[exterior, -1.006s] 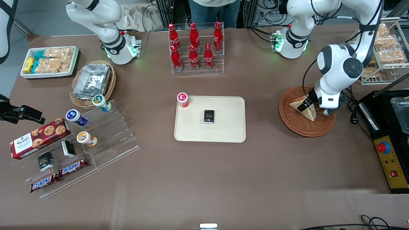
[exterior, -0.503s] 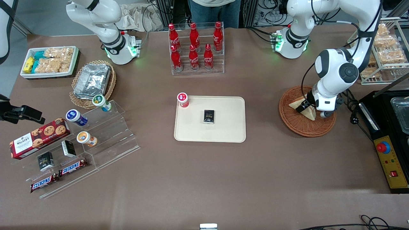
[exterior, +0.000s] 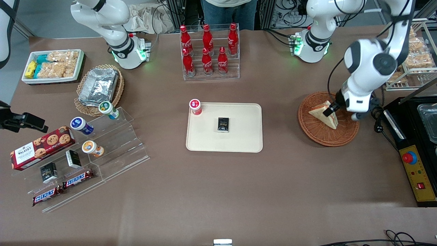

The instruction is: Place sandwich from basket to tray

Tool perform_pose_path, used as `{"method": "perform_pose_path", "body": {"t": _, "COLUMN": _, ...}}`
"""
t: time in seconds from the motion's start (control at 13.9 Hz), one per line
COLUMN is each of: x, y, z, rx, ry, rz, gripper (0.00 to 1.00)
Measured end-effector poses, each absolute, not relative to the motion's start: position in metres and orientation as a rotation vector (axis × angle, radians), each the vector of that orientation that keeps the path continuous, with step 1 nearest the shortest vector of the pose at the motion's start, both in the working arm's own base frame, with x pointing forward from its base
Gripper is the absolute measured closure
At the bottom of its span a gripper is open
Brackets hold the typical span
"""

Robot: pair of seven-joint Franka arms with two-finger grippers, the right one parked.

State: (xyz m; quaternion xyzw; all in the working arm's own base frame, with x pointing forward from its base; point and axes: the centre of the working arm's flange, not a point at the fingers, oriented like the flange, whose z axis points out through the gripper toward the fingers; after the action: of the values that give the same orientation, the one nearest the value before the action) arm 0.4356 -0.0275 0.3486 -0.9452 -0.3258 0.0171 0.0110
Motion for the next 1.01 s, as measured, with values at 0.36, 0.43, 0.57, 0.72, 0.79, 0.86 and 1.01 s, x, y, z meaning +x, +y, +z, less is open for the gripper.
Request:
{"method": "perform_pose_path", "body": {"t": 0.36, "x": 0.411, "y": -0.029, "z": 0.401, "rx": -2.923, "ry": -1.000, "rz": 0.043, "gripper": 0.00}}
{"method": "perform_pose_path", "body": {"t": 0.43, "x": 0.410, "y": -0.028, "z": 0.400, "rx": -2.925, "ry": -0.992, "rz": 0.046, "gripper": 0.00}}
{"method": "perform_pose_path", "body": {"t": 0.57, "x": 0.409, "y": -0.026, "z": 0.389, "rx": -2.927, "ry": -0.984, "rz": 0.065, "gripper": 0.00}}
{"method": "perform_pose_path", "body": {"t": 0.72, "x": 0.413, "y": -0.024, "z": 0.366, "rx": -2.930, "ry": -0.983, "rz": 0.091, "gripper": 0.00}}
{"method": "perform_pose_path", "body": {"t": 0.79, "x": 0.416, "y": -0.022, "z": 0.351, "rx": -2.932, "ry": -0.990, "rz": 0.102, "gripper": 0.00}}
{"method": "perform_pose_path", "body": {"t": 0.86, "x": 0.420, "y": -0.017, "z": 0.334, "rx": -2.933, "ry": -1.008, "rz": 0.111, "gripper": 0.00}}
{"method": "perform_pose_path", "body": {"t": 1.01, "x": 0.424, "y": -0.005, "z": 0.300, "rx": -2.937, "ry": -1.045, "rz": 0.118, "gripper": 0.00}}
